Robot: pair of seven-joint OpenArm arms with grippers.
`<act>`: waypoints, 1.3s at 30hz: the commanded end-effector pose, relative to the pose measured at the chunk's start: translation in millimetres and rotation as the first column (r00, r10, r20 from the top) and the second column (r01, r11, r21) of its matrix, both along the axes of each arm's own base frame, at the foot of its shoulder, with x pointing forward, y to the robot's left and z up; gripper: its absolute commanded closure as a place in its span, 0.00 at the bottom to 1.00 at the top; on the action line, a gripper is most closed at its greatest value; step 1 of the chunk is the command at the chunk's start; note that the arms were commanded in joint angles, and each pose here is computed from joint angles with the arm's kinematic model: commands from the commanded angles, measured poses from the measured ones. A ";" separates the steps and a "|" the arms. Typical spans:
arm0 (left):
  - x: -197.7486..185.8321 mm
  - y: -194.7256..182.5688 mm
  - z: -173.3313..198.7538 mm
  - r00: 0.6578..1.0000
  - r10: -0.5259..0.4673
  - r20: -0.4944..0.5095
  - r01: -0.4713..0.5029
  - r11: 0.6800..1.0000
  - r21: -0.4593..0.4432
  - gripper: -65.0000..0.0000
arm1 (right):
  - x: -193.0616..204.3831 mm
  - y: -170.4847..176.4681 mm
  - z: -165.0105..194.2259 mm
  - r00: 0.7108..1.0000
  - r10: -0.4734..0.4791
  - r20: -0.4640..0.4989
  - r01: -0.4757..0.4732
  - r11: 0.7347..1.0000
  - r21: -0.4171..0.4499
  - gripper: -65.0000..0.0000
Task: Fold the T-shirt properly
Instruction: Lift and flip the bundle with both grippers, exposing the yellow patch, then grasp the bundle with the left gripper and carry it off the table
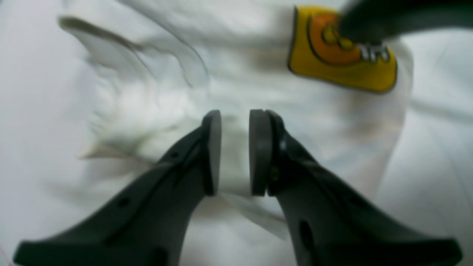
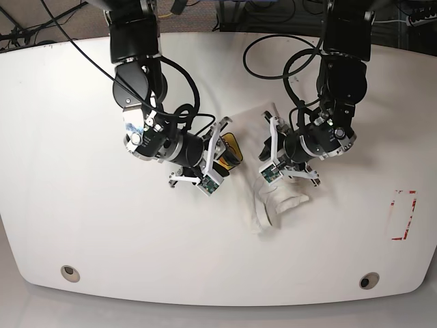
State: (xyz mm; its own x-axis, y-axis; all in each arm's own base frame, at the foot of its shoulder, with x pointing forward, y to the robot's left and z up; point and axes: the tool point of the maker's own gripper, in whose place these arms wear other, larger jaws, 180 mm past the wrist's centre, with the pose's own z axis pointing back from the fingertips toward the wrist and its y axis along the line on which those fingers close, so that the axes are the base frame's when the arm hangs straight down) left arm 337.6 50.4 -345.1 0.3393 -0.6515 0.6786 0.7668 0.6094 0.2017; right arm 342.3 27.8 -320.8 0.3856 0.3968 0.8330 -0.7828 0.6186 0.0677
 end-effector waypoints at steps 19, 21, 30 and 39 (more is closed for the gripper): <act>-30.0 -7.3 -65.1 0.986 0.019 -0.167 -0.041 0.991 -0.129 0.82 | 53.5 -55.0 -31.2 0.995 -0.091 -0.035 0.092 0.995 0.026 0.70; -29.4 -0.6 -64.6 0.987 0.021 -0.162 -0.040 0.993 -0.113 0.82 | 55.8 -66.4 -31.7 0.994 -0.102 -0.028 0.102 0.995 0.012 0.70; 8.5 43.8 0.5 0.990 0.136 0.029 -0.133 0.987 -0.094 0.82 | 27.7 -85.2 -27.1 0.994 -0.111 -0.008 0.111 0.992 -0.063 0.70; 24.5 51.7 35.4 0.973 0.206 0.103 -0.195 0.974 -0.112 0.82 | -6.6 -29.6 -54.5 0.988 -0.078 -0.130 0.085 0.995 0.049 0.70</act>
